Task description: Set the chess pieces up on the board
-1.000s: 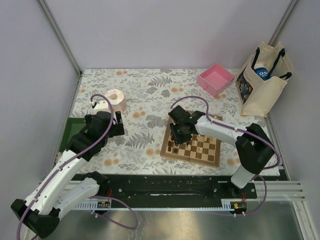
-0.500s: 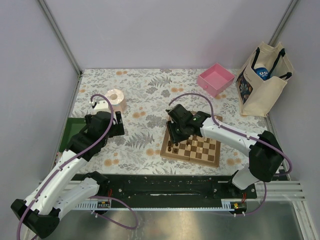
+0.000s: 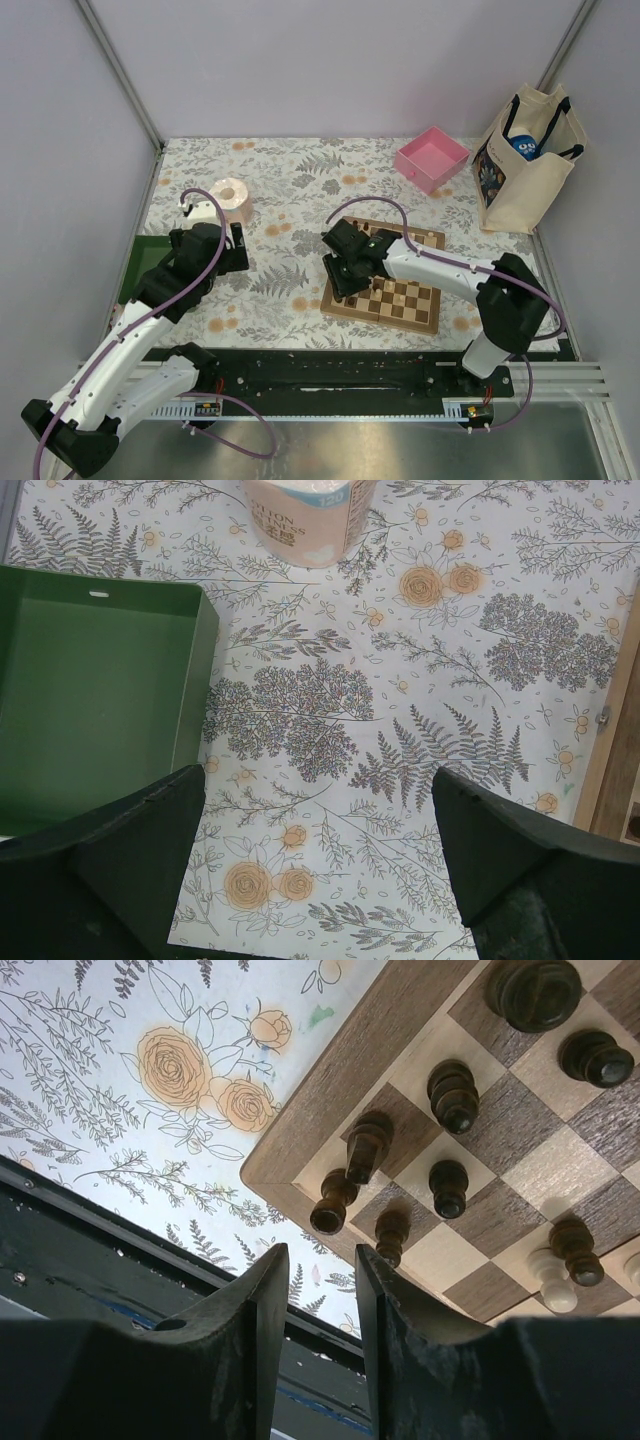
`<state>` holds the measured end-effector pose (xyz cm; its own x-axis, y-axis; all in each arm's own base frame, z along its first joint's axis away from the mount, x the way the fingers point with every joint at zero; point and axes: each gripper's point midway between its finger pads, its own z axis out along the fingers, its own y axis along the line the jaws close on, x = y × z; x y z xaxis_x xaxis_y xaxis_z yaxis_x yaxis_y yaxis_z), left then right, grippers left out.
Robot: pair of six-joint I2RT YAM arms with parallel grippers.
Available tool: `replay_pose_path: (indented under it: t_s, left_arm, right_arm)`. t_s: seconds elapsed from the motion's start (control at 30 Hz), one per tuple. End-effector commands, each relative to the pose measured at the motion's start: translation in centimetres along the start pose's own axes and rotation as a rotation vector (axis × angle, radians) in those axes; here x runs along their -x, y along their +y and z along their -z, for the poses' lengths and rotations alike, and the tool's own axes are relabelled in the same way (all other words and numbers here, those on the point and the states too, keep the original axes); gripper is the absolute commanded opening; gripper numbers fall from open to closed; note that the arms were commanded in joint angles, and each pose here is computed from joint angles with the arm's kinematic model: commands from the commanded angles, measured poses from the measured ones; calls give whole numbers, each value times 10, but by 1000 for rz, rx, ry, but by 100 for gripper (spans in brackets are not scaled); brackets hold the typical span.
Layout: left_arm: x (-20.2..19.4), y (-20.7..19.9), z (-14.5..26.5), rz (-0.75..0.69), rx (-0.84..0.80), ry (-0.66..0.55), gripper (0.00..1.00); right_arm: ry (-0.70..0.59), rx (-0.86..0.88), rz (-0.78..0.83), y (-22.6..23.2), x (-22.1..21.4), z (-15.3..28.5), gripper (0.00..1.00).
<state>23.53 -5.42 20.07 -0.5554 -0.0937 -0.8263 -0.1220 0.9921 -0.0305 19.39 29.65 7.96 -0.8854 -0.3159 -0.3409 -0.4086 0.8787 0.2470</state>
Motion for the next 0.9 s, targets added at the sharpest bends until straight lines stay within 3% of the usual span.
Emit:
replay_pose_path:
  t_s: [0.0, 0.87]
  left_arm:
    - [3, -2, 1, 12, -18, -16, 99]
    - [2, -2, 0, 6, -14, -8, 99]
  right_arm:
    - [-36, 17, 2, 13, 14, 3, 42]
    - [-7, 0, 1, 11, 12, -16, 35]
